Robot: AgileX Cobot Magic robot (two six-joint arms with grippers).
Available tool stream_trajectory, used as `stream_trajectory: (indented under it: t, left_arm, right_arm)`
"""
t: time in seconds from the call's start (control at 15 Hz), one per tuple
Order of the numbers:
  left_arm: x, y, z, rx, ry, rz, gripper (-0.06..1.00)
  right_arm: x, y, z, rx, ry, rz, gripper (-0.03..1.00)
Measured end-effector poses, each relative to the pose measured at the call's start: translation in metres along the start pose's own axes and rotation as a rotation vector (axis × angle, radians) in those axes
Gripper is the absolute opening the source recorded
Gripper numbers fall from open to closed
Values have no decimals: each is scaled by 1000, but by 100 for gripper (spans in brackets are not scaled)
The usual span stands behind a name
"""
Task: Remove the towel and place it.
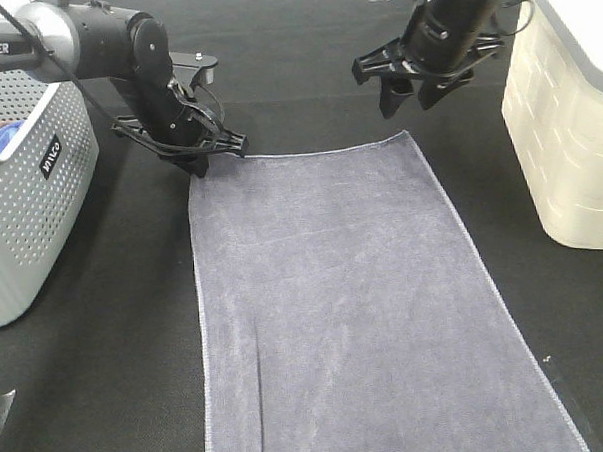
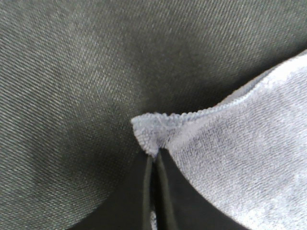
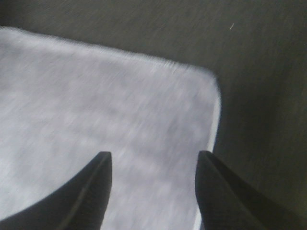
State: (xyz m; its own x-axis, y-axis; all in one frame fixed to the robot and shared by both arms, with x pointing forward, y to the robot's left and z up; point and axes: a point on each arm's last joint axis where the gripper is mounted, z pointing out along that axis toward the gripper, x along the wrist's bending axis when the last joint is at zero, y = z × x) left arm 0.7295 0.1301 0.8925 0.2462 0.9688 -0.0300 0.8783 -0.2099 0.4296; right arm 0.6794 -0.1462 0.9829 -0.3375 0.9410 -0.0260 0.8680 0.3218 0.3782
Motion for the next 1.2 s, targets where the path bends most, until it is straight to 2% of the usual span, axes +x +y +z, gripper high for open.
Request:
stream_trajectory:
  t: [0.27,0.53,0.67,0.87,1.2]
  left_arm:
    - [0,1,0,-11,1,2,0]
    - [0,2,0,-27,-2,2,0]
    - [0,3,0,-32,-2,2,0]
    - [0,3,0,-37,-3,2,0]
    - [0,4,0,-39,-4,0,0]
  right_arm:
    - [-11,16,37,1,-62,-32,51]
    - [-39,11,76,49,-46,37,51]
    - [-37,9,89,43,-5,28,51]
    - [-37,8,107,26,-7,21,50]
    - [-36,3,122,40,-6,21,8]
